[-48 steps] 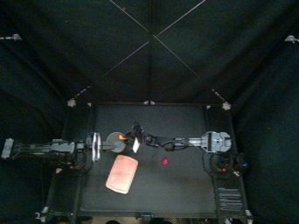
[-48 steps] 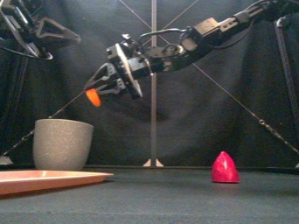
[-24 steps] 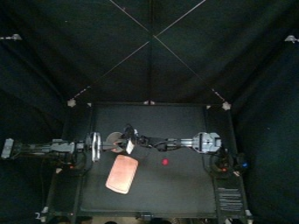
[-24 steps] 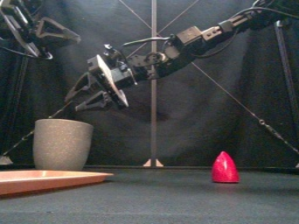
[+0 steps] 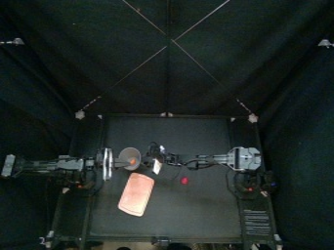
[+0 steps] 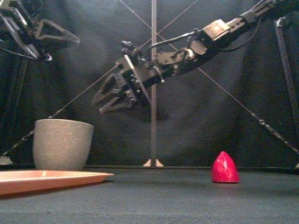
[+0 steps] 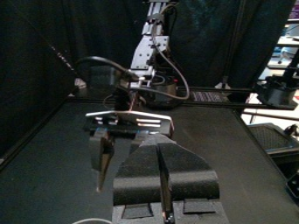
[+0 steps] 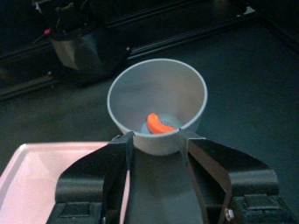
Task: Pick the tangerine then place it in the grey bowl
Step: Drop tangerine in the grey bowl and return to neutral
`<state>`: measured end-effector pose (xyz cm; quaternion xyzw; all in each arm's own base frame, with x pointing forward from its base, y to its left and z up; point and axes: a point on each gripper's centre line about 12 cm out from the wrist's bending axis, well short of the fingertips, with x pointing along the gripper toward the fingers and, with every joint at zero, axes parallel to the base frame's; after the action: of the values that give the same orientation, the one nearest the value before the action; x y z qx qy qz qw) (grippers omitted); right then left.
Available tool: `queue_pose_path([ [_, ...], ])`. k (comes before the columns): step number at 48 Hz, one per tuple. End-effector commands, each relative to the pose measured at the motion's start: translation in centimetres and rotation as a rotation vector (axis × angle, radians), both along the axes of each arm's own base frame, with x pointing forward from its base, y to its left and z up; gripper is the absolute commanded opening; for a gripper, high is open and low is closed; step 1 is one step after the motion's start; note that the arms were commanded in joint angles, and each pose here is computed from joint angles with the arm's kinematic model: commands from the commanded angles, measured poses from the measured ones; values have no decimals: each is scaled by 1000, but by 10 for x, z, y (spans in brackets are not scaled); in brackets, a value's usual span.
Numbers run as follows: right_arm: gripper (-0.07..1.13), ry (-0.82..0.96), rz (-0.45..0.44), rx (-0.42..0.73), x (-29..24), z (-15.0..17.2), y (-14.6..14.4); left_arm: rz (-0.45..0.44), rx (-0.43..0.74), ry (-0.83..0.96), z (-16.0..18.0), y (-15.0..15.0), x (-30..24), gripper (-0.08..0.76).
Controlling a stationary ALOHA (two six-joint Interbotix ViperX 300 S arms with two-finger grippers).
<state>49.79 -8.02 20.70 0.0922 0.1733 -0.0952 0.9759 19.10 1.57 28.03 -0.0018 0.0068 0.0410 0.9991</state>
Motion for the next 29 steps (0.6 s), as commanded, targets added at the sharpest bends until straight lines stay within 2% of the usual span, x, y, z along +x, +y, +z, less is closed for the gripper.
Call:
queue_pose_path([
  [1, 824, -63, 26, -56, -25, 41, 6, 0, 1, -15, 4, 0, 1, 68],
  [16, 824, -70, 90, -135, -84, 52, 25, 0, -2, -14, 4, 0, 1, 68],
  [29, 824, -212, 96, -144, -138, 57, 36, -1, -2, -14, 4, 0, 1, 68],
])
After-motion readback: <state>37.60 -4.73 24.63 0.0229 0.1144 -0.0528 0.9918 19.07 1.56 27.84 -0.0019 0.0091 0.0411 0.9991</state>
